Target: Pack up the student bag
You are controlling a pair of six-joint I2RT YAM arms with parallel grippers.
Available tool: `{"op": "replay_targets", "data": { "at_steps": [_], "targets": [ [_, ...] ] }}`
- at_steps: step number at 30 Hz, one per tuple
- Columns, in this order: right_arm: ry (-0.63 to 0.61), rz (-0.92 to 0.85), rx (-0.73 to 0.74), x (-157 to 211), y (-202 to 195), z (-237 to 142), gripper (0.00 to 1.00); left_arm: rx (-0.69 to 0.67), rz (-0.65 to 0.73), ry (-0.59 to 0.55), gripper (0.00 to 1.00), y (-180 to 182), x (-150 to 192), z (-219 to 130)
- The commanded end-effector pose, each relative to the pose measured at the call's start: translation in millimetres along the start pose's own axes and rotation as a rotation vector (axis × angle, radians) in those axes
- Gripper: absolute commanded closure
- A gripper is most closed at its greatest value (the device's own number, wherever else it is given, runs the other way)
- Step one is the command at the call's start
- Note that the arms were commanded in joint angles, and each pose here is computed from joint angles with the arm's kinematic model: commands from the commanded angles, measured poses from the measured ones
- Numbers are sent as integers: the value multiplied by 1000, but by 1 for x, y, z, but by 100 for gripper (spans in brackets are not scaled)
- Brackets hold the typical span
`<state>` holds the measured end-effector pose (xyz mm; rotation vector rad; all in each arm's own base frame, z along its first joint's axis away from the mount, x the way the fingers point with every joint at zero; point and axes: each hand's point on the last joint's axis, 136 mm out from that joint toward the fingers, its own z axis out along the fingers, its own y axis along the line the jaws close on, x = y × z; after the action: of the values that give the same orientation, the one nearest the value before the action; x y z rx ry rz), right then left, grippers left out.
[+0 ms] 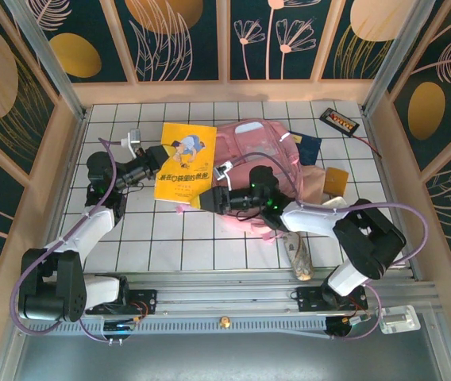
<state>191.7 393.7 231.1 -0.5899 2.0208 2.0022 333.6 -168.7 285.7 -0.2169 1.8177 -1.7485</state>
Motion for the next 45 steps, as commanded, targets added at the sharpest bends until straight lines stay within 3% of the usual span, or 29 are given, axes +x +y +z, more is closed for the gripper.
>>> {"op": "replay_targets", "data": {
  "at_steps": [1,16,23,26,31,33,34,37,38,39,40,42,45],
  "targets": [
    [-35,-113,-92,-19,34,7,1,76,84,-20,100,-26,-3,-1],
    [-155,-280,-60,-44,73,-22,3,-35,92,8,100,6,4,0],
    [-156,-237,44,-58,51,-21,4,8,118,24,100,-5,7,0],
    [-160,-213,85,-68,39,-17,10,22,126,45,100,-8,12,0],
    [-188,-184,112,-81,29,-15,53,4,118,51,100,-2,15,0],
    [-201,-177,134,-84,25,-16,88,-4,119,53,100,1,14,1],
    [-209,-174,147,-86,22,-18,100,-7,119,53,100,1,14,2],
    [-248,-160,218,-90,11,-29,100,-50,127,58,98,10,11,4],
    [-267,-151,248,-92,5,-35,100,-76,130,58,65,14,11,4],
    [-292,-138,281,-94,0,-43,100,-110,143,57,9,20,10,5],
    [-319,-127,314,-97,-4,-53,100,-155,158,53,1,26,8,6],
    [-379,-115,408,-100,-14,-77,100,-300,210,45,1,45,6,7],
    [-475,-81,670,-99,-35,-128,100,-501,333,63,1,67,8,16]
  ]
}}
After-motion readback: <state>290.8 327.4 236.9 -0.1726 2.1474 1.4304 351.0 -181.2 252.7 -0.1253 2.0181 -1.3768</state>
